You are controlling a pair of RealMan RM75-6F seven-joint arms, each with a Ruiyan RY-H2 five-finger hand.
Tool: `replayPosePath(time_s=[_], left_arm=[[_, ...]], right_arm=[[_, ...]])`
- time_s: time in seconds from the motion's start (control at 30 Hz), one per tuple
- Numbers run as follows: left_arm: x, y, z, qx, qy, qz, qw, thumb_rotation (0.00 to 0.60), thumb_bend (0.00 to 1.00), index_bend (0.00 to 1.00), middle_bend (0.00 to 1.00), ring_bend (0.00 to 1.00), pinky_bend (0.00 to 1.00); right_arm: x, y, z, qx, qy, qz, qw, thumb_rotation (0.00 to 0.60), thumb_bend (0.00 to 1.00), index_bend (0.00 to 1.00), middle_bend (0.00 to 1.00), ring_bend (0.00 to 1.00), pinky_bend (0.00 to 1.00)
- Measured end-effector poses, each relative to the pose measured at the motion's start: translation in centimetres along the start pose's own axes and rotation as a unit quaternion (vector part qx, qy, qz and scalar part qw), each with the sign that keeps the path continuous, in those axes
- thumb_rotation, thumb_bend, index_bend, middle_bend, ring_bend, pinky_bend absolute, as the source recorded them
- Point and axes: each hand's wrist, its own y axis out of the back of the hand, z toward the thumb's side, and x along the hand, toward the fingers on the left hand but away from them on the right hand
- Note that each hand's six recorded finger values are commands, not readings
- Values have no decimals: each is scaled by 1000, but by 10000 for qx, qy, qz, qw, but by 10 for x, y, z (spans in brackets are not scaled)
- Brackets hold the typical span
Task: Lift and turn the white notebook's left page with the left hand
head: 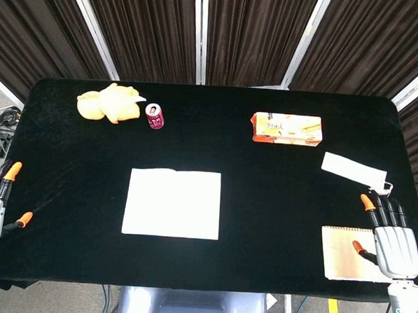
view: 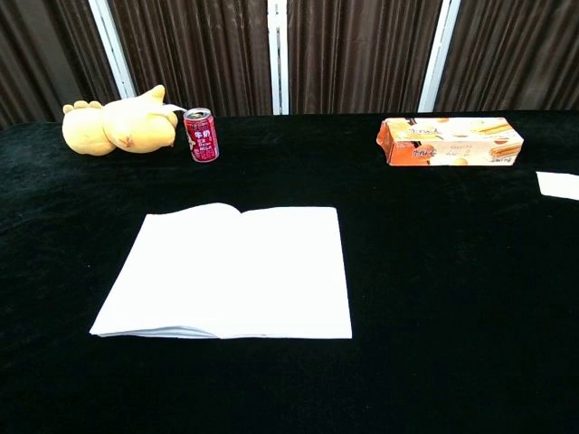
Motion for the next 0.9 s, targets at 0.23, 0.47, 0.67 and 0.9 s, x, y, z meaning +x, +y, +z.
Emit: replayPosePath(time_s=[0.23, 0.47, 0.67, 0.9], left_arm=[[-1, -1, 0, -7, -4, 4, 10000, 600, 83, 0, 0, 0, 0], [-2, -4, 0, 3, 12, -80, 10000, 600, 97, 0, 0, 0, 0], [0, -9, 1, -33, 17, -184, 9998, 600, 100, 0, 0, 0, 0], [0, -12, 4, -108, -26, -282, 9995, 600, 100, 0, 0, 0, 0]], right_arm=[[0, -3, 0, 31, -9, 10, 10000, 600, 64, 0, 0, 0, 0], [0, -5, 1, 3, -4, 47, 10000, 600, 64, 0, 0, 0, 0], [0, -2, 1, -29, -6, -5, 10000, 600, 63, 0, 0, 0, 0], [1, -2, 0, -55, -14, 14, 10000, 600, 63, 0, 0, 0, 0]])
